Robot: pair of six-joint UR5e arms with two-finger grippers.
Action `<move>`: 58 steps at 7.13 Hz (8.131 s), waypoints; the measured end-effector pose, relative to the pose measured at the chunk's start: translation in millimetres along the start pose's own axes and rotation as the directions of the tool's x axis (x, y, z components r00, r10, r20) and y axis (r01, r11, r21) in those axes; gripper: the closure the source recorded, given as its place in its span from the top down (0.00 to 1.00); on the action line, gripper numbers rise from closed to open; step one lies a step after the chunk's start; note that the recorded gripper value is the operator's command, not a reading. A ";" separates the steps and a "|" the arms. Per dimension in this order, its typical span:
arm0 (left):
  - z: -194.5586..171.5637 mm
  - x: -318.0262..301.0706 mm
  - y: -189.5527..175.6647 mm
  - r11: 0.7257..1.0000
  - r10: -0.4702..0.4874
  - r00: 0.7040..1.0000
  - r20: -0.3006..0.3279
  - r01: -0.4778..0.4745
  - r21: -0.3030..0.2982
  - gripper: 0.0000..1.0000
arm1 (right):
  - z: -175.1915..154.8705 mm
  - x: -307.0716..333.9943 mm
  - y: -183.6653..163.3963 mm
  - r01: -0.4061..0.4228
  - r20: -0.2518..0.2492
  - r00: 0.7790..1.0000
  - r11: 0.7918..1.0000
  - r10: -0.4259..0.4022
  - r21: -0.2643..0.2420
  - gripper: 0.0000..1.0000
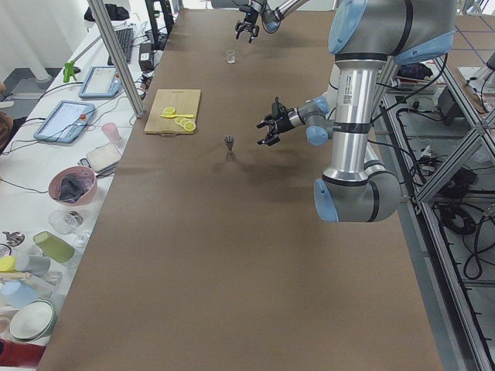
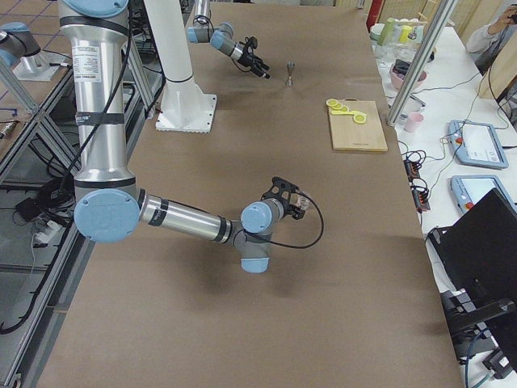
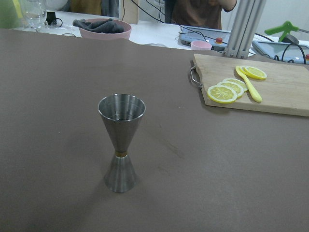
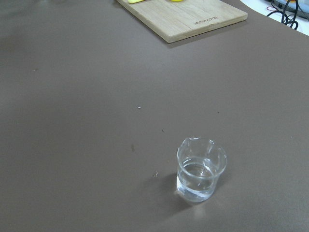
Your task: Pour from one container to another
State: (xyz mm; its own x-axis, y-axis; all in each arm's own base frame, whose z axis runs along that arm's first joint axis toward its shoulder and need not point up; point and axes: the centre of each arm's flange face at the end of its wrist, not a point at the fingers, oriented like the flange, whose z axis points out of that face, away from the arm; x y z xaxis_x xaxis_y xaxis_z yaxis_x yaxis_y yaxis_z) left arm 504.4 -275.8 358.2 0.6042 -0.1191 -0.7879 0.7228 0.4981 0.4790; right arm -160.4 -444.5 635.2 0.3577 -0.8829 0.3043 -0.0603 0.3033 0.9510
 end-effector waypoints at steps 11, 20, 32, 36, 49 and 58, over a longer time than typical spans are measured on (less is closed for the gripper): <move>84.0 -6.3 -6.2 0.976 0.027 0.993 0.112 -0.051 0.211 0.97 | 59.4 20.4 6.4 0.098 -0.024 0.995 0.995 -0.098 0.005 0.96; 102.7 -2.4 23.7 0.946 0.032 0.992 0.122 -0.070 0.316 0.96 | 90.6 27.0 4.3 0.061 -0.018 0.998 0.998 -0.061 -0.013 0.92; 110.8 -10.5 33.3 0.941 0.031 0.991 0.131 -0.074 0.330 0.81 | 101.7 29.0 0.4 0.059 -0.050 0.997 0.998 -0.059 -0.008 0.60; 117.5 -8.6 30.6 0.939 0.026 0.990 0.137 -0.071 0.338 0.62 | 100.7 29.0 -0.3 0.021 -0.053 0.998 1.000 -0.022 -0.003 0.59; 111.7 24.4 -49.9 0.910 0.199 0.968 0.154 -0.241 0.337 0.00 | 100.3 25.1 -21.0 -0.034 -0.049 0.998 0.999 0.036 0.037 0.00; 35.5 196.6 -77.0 0.903 0.429 0.856 -0.288 -0.406 0.138 0.00 | 105.5 -4.0 -210.3 0.199 0.041 0.980 0.973 -0.195 -0.114 0.00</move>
State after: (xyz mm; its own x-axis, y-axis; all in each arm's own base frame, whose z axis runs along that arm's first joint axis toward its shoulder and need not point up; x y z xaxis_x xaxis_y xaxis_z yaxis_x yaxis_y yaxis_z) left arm 579.5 -368.1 180.2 0.7306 0.3593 -0.5807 0.4539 0.3797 0.8061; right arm -247.5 -542.6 439.9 0.3243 -0.9390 0.1146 0.1186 0.1605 0.9799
